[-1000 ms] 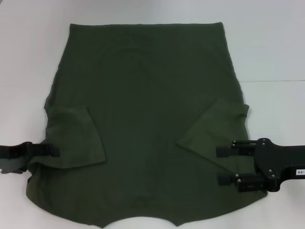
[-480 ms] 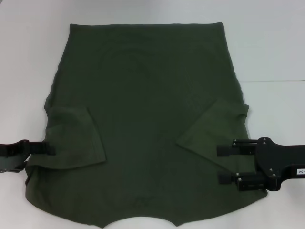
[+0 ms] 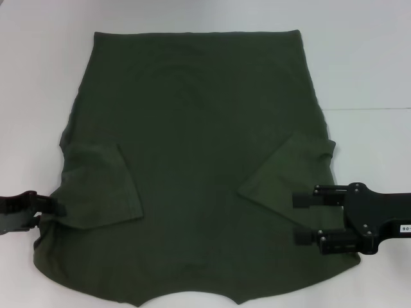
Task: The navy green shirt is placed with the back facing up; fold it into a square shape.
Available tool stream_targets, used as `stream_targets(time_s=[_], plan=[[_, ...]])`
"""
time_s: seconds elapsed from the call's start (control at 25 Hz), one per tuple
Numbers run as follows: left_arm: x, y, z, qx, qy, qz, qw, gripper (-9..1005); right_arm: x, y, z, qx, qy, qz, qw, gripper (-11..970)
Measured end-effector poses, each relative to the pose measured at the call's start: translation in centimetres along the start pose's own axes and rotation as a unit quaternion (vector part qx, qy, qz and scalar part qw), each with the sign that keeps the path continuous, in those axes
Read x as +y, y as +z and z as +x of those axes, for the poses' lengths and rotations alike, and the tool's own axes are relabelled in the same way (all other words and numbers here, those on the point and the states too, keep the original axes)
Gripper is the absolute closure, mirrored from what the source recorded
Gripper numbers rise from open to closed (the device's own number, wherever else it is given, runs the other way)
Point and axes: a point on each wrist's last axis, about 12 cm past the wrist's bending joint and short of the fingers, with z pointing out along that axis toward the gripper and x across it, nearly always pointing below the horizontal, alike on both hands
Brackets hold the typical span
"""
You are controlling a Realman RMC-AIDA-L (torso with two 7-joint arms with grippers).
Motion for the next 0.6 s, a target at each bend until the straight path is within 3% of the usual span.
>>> stream_targets(time_s=[0.2, 0.4, 0.6], plan=[[0.05, 0.04, 0.05, 0.006, 0.003, -0.008, 1.000, 468, -0.03, 0.05, -0.08, 0.000, -0.001, 0.000, 1.000, 177], [0.01, 0.07, 0.00, 0.006, 0.004, -0.008, 1.000, 533, -0.05, 0.08, -0.11, -0.001, -0.001, -0.001, 1.000, 177], [0.00, 0.07, -0.02, 0.007, 0.005, -0.010, 1.000, 532, -0.05, 0.09, -0.11, -0.001, -0.001, -0.001, 1.000, 177]])
